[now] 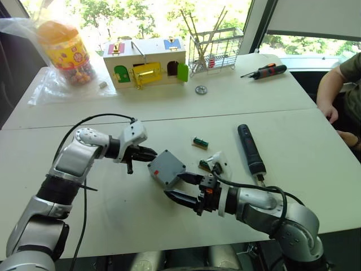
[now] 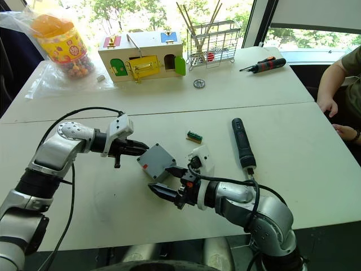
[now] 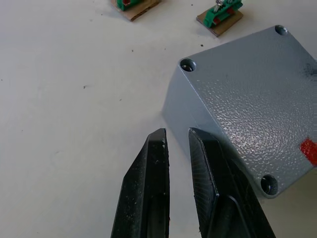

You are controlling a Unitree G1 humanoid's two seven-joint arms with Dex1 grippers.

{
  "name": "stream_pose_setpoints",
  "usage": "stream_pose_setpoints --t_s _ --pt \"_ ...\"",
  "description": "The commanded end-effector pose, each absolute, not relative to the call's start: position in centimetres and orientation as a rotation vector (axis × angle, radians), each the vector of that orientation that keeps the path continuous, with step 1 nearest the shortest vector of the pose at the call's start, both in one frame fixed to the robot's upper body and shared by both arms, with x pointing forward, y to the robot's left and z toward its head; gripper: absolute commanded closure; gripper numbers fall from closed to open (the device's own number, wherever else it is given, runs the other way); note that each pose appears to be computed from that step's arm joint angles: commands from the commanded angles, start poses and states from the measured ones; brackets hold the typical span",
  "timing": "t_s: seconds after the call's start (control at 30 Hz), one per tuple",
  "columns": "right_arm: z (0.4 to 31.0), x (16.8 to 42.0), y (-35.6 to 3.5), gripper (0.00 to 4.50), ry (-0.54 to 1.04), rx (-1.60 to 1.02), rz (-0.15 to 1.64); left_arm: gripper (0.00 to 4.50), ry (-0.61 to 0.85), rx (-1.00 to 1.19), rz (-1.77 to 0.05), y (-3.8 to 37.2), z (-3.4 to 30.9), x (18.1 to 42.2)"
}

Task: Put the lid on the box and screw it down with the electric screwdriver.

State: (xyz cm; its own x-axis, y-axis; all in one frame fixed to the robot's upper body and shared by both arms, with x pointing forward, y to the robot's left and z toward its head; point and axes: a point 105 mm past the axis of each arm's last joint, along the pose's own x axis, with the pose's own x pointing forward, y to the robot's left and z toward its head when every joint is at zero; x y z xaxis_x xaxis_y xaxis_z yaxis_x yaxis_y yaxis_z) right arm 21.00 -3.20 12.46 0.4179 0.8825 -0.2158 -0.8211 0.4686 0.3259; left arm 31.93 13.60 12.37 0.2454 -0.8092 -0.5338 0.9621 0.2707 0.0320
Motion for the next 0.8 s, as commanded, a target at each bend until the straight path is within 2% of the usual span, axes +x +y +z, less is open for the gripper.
stream_pose_setpoints --t_s 0.03,0.53,0.8 --pt "13.3 20.7 -3.0 2.36 0.336 0.174 1.097 3.84 0.415 0.411 -1.257 13.6 13.8 31.9" --pt "11.4 20.0 -4.2 2.36 0.402 0.047 1.083 3.84 0.43 0.502 -1.169 15.5 12.4 33.8" --pt "9.7 22.1 -3.5 2.36 0.436 -0.02 1.037 3.84 0.473 0.496 -1.219 14.2 9.9 33.0"
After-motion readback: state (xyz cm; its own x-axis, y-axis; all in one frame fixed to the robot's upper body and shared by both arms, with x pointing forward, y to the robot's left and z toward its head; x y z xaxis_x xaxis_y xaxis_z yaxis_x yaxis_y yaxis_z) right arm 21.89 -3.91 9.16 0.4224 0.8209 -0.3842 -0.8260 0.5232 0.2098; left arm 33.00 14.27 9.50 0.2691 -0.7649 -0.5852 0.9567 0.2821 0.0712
